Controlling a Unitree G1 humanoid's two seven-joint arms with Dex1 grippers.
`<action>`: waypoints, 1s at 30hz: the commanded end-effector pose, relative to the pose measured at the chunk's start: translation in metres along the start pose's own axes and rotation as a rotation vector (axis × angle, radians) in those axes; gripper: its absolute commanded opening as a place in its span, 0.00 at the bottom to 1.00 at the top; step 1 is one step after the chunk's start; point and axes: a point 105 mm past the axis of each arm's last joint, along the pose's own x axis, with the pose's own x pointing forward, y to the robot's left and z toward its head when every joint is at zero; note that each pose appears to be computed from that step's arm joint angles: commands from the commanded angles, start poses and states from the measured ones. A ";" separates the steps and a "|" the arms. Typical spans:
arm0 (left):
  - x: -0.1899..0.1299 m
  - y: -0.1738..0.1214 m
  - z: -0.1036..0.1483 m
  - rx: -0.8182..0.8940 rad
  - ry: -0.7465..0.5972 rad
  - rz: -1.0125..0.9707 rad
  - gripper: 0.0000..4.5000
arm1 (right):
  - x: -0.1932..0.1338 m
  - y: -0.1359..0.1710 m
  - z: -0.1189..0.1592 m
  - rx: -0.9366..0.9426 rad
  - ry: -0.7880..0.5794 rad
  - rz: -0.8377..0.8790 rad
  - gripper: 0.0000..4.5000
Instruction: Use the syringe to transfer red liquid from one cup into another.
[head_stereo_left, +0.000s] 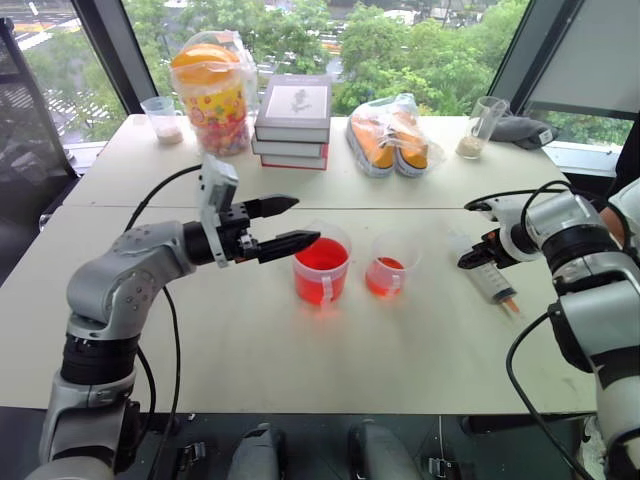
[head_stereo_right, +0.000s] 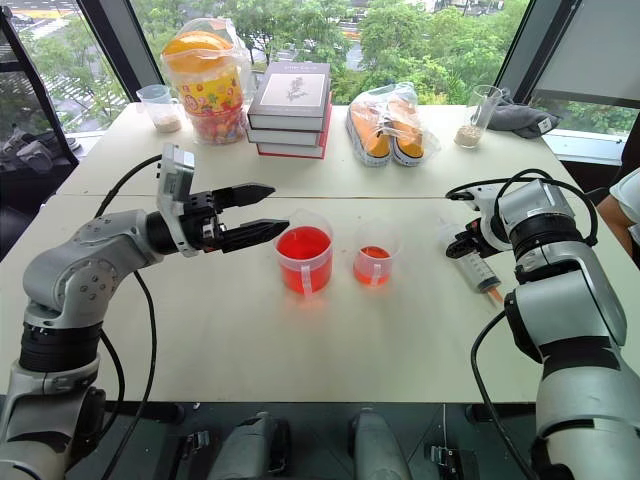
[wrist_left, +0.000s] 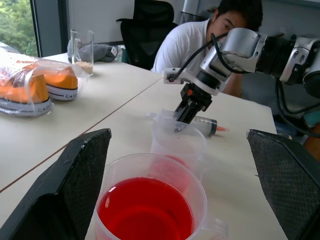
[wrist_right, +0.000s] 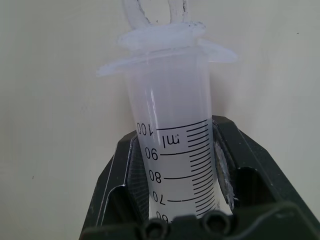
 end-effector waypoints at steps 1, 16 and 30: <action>-0.001 -0.001 0.014 0.042 -0.012 -0.015 1.00 | -0.044 -0.005 0.047 0.058 -0.245 -0.027 0.33; -0.008 0.015 0.036 0.071 0.028 -0.056 1.00 | -0.201 0.184 0.117 -0.144 -1.367 0.675 0.33; -0.002 0.009 0.056 0.096 0.041 -0.126 1.00 | -0.087 0.252 0.062 -0.247 -1.322 0.764 0.33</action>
